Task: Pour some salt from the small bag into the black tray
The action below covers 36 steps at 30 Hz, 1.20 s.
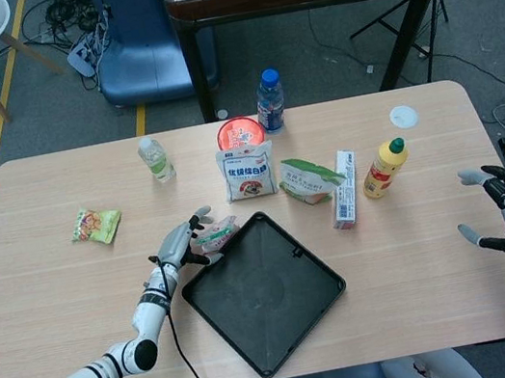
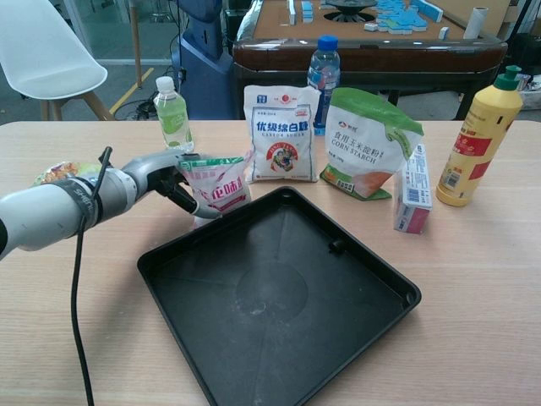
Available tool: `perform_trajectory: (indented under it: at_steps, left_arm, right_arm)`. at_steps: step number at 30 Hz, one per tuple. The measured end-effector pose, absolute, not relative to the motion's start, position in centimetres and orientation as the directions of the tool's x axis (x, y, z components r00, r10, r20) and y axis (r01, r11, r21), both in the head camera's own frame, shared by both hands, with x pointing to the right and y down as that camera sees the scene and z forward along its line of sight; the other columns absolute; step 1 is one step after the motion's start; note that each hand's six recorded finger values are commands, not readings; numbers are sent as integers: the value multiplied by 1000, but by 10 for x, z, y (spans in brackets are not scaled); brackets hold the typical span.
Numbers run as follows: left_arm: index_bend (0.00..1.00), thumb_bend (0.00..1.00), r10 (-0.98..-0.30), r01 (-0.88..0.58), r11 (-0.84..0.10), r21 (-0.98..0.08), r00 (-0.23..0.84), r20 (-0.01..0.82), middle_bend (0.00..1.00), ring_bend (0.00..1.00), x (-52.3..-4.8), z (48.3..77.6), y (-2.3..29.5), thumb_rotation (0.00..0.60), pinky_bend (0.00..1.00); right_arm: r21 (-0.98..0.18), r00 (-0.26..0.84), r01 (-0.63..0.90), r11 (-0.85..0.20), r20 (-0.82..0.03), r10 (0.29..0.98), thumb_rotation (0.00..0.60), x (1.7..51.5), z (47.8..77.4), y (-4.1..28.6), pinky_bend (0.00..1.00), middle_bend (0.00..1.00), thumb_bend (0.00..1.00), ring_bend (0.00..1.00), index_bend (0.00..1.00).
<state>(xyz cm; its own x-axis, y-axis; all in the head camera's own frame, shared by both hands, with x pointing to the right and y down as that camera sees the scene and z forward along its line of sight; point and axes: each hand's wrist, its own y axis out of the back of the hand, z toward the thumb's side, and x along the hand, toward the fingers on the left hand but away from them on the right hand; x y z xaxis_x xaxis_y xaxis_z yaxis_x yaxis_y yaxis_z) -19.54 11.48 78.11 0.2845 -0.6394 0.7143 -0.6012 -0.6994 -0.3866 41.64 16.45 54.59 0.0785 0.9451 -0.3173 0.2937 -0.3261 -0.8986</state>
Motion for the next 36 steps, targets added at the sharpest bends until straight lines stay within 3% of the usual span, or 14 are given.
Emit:
perform_trajectory:
  at_steps: [9, 19, 30, 36]
  left_arm:
    - [116, 176, -634, -644, -682, -346, 286, 718, 239, 235, -181, 786, 108, 600, 258]
    - [209, 176, -650, -666, -654, -359, 253, 716, 312, 306, -178, 795, 107, 600, 301]
    - [388, 177, -680, -658, -629, -414, 208, 703, 470, 451, -192, 801, 101, 600, 462]
    - [414, 177, -695, -620, -638, -457, 207, 689, 580, 542, -199, 802, 99, 600, 652]
  right_arm:
    - [-900, 69, 291, -325, -319, 945, 600, 419, 545, 166, 202, 314, 207, 164, 229]
    - [-900, 62, 291, -324, -321, 945, 600, 421, 545, 167, 202, 314, 207, 164, 229]
    - [-899, 60, 292, -327, -324, 944, 600, 422, 546, 167, 202, 314, 207, 164, 229]
    - [-898, 67, 294, -329, -324, 944, 600, 420, 547, 166, 202, 313, 207, 164, 229]
